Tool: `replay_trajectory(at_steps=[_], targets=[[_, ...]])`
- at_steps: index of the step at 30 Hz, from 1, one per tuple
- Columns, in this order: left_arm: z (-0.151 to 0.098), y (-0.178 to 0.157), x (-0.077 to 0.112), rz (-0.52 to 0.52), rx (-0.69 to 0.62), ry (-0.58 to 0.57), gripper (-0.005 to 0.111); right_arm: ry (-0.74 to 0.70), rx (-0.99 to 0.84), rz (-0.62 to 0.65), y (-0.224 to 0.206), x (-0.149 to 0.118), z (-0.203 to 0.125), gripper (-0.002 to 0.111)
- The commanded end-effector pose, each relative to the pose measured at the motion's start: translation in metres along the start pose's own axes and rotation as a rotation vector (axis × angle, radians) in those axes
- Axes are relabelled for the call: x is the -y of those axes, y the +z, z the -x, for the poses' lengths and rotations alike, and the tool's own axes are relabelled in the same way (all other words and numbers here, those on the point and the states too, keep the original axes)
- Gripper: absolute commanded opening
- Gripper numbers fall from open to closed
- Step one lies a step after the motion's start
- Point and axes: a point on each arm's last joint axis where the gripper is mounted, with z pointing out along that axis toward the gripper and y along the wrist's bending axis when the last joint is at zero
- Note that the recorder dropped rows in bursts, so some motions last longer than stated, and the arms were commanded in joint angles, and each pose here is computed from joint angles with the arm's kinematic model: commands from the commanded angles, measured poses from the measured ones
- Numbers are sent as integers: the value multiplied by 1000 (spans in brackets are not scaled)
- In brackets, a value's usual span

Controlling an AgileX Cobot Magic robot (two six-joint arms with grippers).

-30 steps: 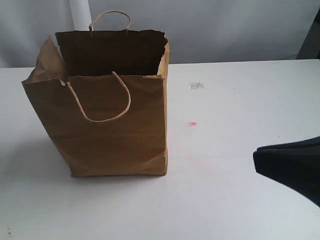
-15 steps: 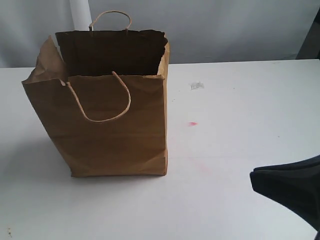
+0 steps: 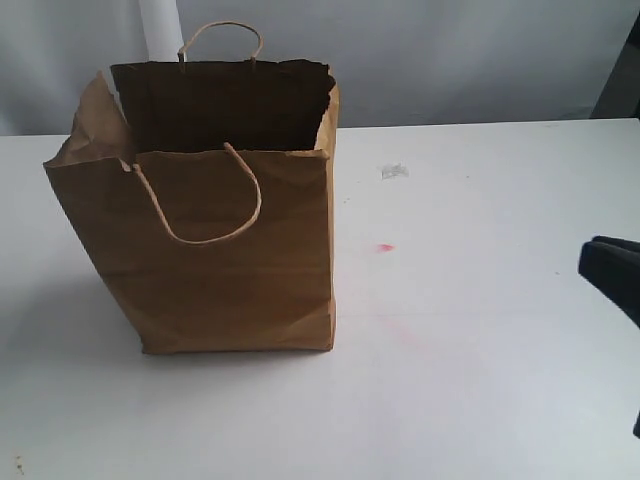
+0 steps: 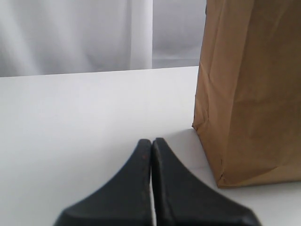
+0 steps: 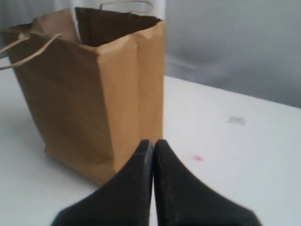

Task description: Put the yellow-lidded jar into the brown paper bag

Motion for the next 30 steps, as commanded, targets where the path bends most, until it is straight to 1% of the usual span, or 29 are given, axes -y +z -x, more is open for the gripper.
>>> replay_trajectory(at_steps=[1,2,7,9,11,13,16,30], targets=[[1,0,1,-8,8,-6,1,-7,169,-95,-14,10,-31,0],[1,0,1,-8,8,-6,1,-6,184,-112,-17,11,-41,0],[1,0,1,-8,8,-6,1,-3,240,-168,-27,14,-67,0],[1,0,1,-8,8,-6,1,-7,301,-194,-34,15,-65,0],[1,0,1,-8,8,-6,1,-2,274,-217,-37,15,-69,0],[1,0,1,-8,8,-6,1,-1,260,-215,-38,15,-71,0],[1,0,1,-8,8,-6,1,7,188,-213,-37,15,-78,0],[1,0,1,-8,8,-6,1,7,183,-213,-37,15,-78,0]])
